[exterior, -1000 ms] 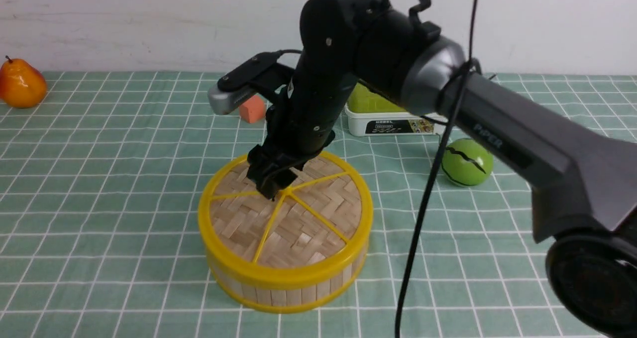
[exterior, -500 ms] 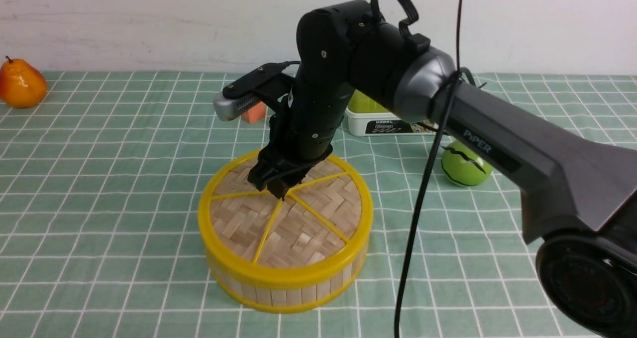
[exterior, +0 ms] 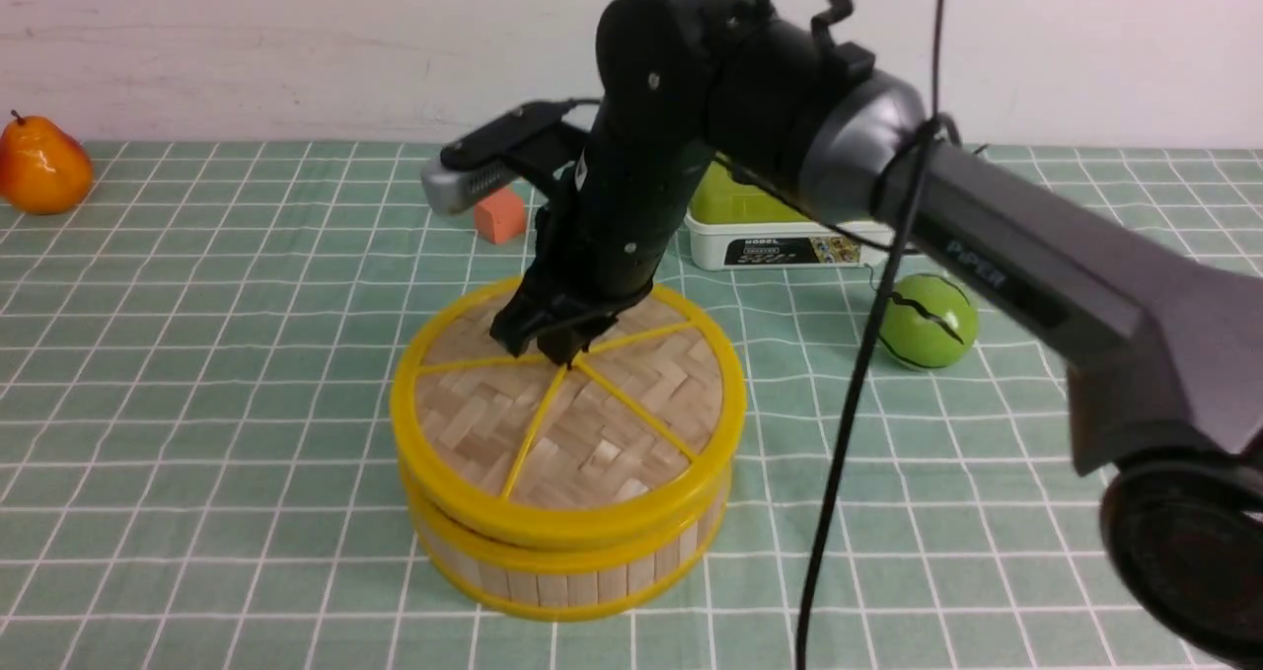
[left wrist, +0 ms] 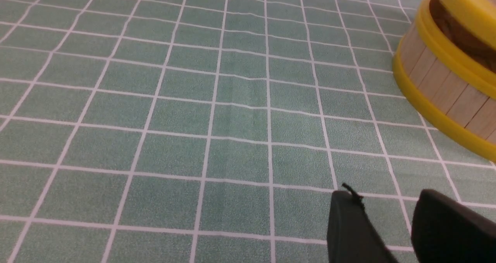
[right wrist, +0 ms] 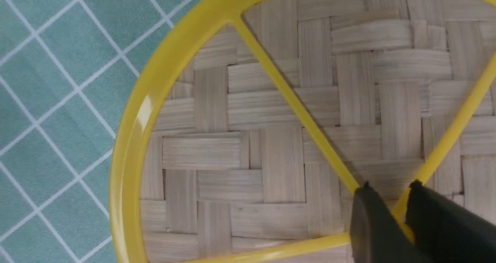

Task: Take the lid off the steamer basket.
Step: Use the right arm to lift the lid of the steamer, then use the right arm to place the steamer lid on the table

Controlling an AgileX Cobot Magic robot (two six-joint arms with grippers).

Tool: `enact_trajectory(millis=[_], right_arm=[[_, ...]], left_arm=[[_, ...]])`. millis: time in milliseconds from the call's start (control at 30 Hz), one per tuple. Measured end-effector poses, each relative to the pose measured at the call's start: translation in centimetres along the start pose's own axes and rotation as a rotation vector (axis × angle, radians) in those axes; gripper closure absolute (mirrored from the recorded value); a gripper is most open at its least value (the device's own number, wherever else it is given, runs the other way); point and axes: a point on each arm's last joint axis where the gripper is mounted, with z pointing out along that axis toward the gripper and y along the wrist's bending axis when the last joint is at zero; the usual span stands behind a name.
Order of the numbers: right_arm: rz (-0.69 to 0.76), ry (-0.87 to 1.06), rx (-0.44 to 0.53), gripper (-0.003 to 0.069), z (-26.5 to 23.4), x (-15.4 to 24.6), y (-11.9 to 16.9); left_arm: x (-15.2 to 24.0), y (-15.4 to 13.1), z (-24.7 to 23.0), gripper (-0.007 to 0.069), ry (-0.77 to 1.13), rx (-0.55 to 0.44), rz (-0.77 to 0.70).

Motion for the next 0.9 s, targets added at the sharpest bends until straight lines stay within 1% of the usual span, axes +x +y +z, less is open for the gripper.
enact_trajectory(millis=[100, 167, 200, 233, 267, 300, 333, 367, 433, 467, 500, 533, 567, 600, 667, 733, 767, 800, 867, 900], right_arm=[[-0.008, -0.117, 0.035, 0.0579, -6.5, -0.4, 0.2], [-0.004, -0.194, 0.077, 0.0579, -11.8, 0.4, 0.1], [0.001, -0.209, 0.090, 0.0579, -13.3, 0.9, 0.0], [0.016, -0.224, 0.115, 0.0579, -15.8, 2.2, -0.3], [0.031, -0.223, 0.134, 0.0579, -17.1, 3.3, -0.6], [0.066, -0.198, 0.159, 0.0579, -18.7, 5.7, -1.3], [0.067, -0.192, 0.157, 0.0579, -18.7, 6.0, -1.2], [0.111, -0.151, 0.179, 0.0579, -19.3, 8.4, -2.0], [0.188, -0.069, 0.199, 0.0579, -19.0, 12.4, -3.2], [0.204, -0.056, 0.203, 0.0579, -18.9, 13.2, -3.4], [0.273, -0.038, 0.218, 0.0579, -18.0, 16.0, -4.2], [0.326, -0.047, 0.228, 0.0579, -17.1, 17.8, -4.9], [0.343, -0.053, 0.231, 0.0579, -16.8, 18.3, -5.1], [0.407, -0.081, 0.247, 0.0579, -15.3, 20.2, -5.9], [0.471, -0.112, 0.257, 0.0579, -13.1, 21.9, -6.9], [0.498, -0.121, 0.266, 0.0579, -11.8, 22.7, -7.3], [0.531, -0.121, 0.278, 0.0579, -9.4, 24.0, -8.0], [0.544, -0.108, 0.280, 0.0579, -8.3, 24.5, -8.2], [0.558, -0.112, 0.287, 0.0579, -7.1, 24.9, -8.7], [0.582, -0.106, 0.287, 0.0579, -5.5, 25.1, -9.3]], left_arm=[[0.0, 0.0, 0.0, 0.0386, 0.000, 0.000, 0.000], [0.0, 0.0, 0.0, 0.0386, 0.000, 0.000, 0.001], [0.0, 0.0, 0.0, 0.0386, 0.000, 0.000, 0.001], [0.0, 0.0, 0.0, 0.0386, 0.000, 0.000, 0.001], [0.0, 0.0, 0.0, 0.0386, 0.000, 0.000, 0.001], [0.0, 0.0, 0.0, 0.0386, 0.000, 0.000, 0.001], [0.0, 0.0, 0.0, 0.0386, 0.000, 0.000, 0.001], [0.0, 0.0, 0.0, 0.0386, 0.000, 0.000, 0.001], [0.0, 0.0, 0.0, 0.0386, 0.000, 0.000, 0.001], [0.0, 0.0, 0.0, 0.0386, 0.000, 0.000, 0.001], [0.0, 0.0, 0.0, 0.0386, 0.000, 0.000, 0.001], [0.0, 0.0, 0.0, 0.0386, 0.000, 0.000, 0.001], [0.0, 0.0, 0.0, 0.0386, 0.000, 0.000, 0.001], [0.0, 0.0, 0.0, 0.0386, 0.000, 0.000, 0.001], [0.0, 0.0, 0.0, 0.0386, 0.000, 0.000, 0.001], [0.0, 0.0, 0.0, 0.0386, 0.000, 0.000, 0.001], [0.0, 0.0, 0.0, 0.0386, 0.000, 0.000, 0.001], [0.0, 0.0, 0.0, 0.0386, 0.000, 0.000, 0.001], [0.0, 0.0, 0.0, 0.0386, 0.000, 0.000, 0.001], [0.0, 0.0, 0.0, 0.0386, 0.000, 0.000, 0.001]])
